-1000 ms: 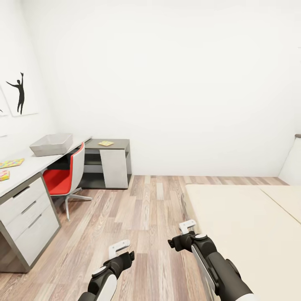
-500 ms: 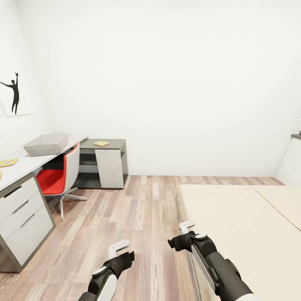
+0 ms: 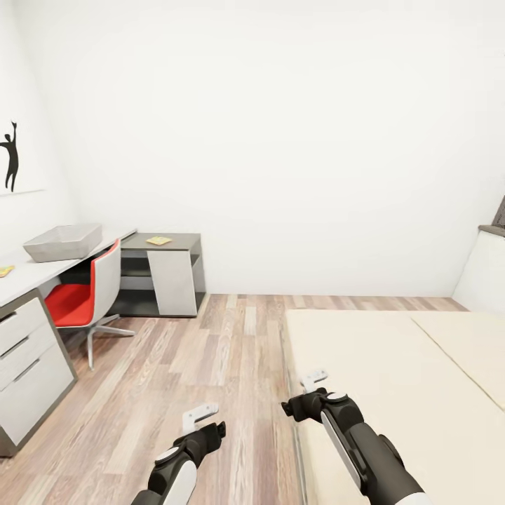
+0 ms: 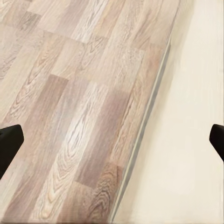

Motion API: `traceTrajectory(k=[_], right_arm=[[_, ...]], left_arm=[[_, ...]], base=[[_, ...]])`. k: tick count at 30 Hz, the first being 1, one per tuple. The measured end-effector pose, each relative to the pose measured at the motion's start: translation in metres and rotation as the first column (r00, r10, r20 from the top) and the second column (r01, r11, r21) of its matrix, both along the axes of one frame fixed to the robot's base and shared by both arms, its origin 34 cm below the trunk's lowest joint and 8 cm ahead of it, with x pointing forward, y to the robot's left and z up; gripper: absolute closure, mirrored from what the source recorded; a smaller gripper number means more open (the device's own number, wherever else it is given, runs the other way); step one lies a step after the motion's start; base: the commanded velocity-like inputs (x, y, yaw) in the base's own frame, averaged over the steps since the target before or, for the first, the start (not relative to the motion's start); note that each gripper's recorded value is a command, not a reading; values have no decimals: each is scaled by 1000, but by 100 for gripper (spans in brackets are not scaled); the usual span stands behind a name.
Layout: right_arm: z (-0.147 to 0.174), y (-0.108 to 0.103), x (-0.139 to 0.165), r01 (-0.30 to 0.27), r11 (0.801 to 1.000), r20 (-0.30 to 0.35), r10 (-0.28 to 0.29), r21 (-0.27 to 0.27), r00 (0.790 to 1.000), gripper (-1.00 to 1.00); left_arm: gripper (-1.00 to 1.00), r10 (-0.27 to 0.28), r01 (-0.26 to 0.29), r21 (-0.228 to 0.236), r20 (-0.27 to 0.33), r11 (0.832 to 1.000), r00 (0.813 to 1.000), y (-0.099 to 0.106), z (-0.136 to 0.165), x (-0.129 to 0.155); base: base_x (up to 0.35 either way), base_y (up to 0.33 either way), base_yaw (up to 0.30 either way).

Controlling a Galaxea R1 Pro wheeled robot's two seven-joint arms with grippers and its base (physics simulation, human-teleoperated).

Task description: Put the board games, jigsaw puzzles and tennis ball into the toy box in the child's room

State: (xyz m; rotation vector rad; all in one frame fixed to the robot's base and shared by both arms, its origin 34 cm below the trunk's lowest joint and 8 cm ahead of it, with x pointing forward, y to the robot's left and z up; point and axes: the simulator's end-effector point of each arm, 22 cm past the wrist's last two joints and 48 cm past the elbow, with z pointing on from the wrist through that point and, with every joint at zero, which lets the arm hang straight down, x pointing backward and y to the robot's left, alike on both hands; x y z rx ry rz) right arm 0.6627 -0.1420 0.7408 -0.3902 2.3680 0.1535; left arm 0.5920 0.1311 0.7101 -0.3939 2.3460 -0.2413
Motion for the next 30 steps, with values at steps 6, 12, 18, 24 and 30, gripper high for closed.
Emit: traceTrajectory(k=[6, 12, 18, 24, 30], right_arm=[[0, 0, 0, 0, 1000, 0, 0, 0, 1000, -100], [0, 0, 0, 0, 1000, 0, 0, 0, 1000, -100], [0, 0, 0, 0, 1000, 0, 0, 0, 1000, -100], [0, 0, 0, 0, 1000, 0, 0, 0, 1000, -100], [0, 0, 0, 0, 1000, 0, 0, 0, 1000, -100]], left_arm=[[-100, 0, 0, 1, 0, 1000, 1000, 0, 0, 0], [-100, 0, 0, 0, 0, 1000, 1000, 0, 0, 0], [-100, 1, -1, 0, 0, 1000, 1000, 0, 0, 0], [-100, 1, -1, 0, -1, 1000, 1000, 0, 0, 0], [-100, 0, 0, 0, -1, 1000, 1000, 0, 0, 0]], base=[[0, -299, 0], [0, -300, 0], [0, -301, 0], [0, -301, 0], [0, -301, 0]])
